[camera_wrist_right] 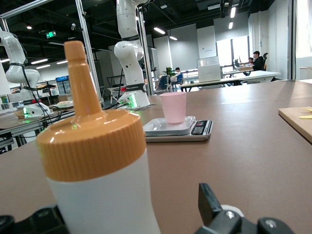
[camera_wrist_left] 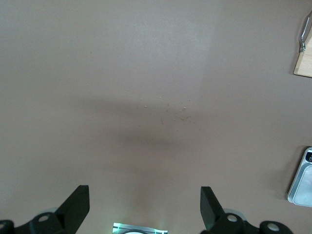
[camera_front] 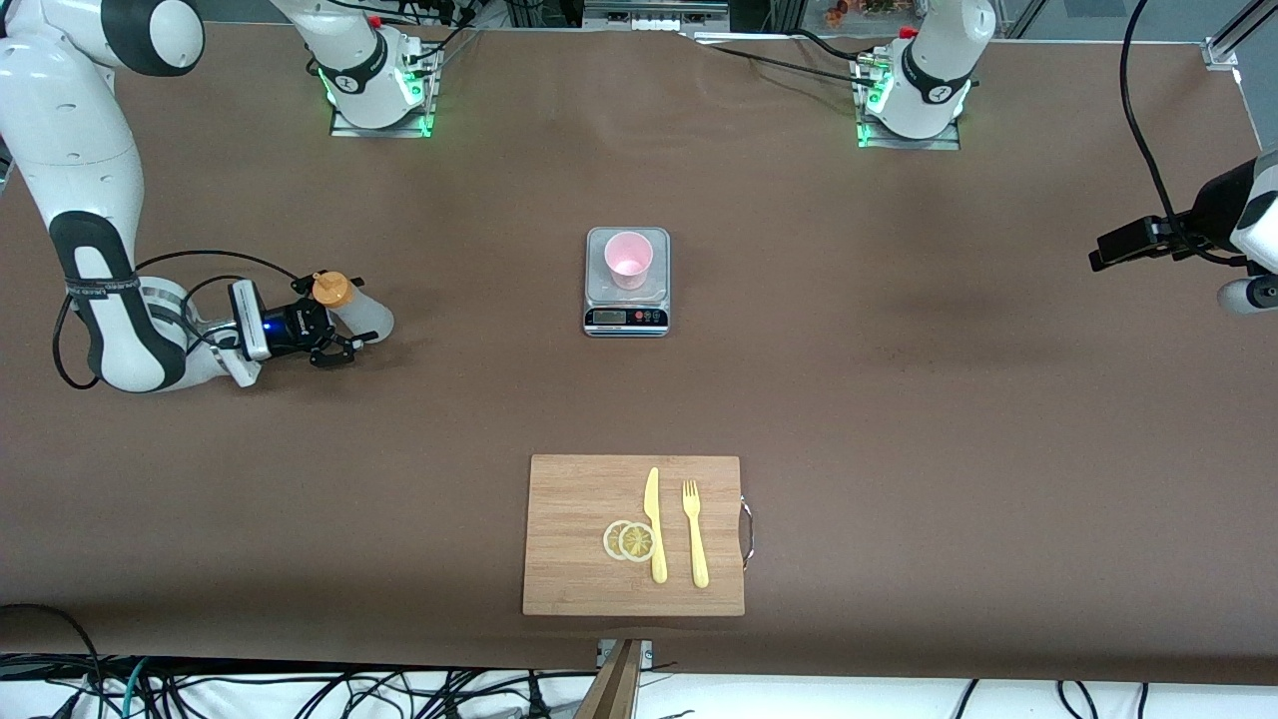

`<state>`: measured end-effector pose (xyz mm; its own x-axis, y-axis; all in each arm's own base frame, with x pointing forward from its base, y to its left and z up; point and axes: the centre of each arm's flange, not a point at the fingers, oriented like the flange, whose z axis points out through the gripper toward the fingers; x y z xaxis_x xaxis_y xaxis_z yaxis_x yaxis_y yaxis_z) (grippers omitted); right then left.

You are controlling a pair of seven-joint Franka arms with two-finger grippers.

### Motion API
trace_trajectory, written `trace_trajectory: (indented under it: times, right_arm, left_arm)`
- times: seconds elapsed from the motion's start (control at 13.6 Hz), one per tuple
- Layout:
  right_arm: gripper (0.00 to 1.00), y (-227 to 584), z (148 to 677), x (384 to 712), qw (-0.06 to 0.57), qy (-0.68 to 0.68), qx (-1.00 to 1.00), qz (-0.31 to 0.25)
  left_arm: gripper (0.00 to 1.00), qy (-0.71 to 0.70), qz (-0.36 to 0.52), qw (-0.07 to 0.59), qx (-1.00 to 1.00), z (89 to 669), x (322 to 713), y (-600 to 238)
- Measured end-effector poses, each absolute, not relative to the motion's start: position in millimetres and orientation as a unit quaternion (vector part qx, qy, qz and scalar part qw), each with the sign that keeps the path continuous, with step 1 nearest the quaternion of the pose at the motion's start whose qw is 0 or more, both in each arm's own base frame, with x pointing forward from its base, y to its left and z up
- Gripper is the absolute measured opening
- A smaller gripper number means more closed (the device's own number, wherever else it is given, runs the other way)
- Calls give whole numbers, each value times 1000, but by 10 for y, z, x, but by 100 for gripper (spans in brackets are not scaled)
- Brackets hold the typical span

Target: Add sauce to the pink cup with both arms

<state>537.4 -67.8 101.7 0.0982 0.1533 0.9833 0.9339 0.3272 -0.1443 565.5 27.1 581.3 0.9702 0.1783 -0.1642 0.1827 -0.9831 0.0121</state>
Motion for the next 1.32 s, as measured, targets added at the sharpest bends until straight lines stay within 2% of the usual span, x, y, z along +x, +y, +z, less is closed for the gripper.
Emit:
trace_trajectory:
  times: [0.37, 0.88, 1.03, 1.32]
  right_arm:
    - [100, -1108, 1056, 5405, 544, -580, -499, -344]
    - [100, -2118, 1232, 5325, 482, -576, -574, -327]
    - [100, -2401, 1494, 5499, 457, -572, -607, -308]
    - [100, -2544, 2297, 6114, 426, -530, -694, -237]
  left_arm:
    - [100, 91, -81, 14, 992, 5813, 5656, 271]
    - [100, 91, -81, 14, 992, 5813, 5656, 270]
    - [100, 91, -81, 14, 992, 5812, 5657, 270]
    - [100, 91, -82, 14, 992, 5804, 5661, 270]
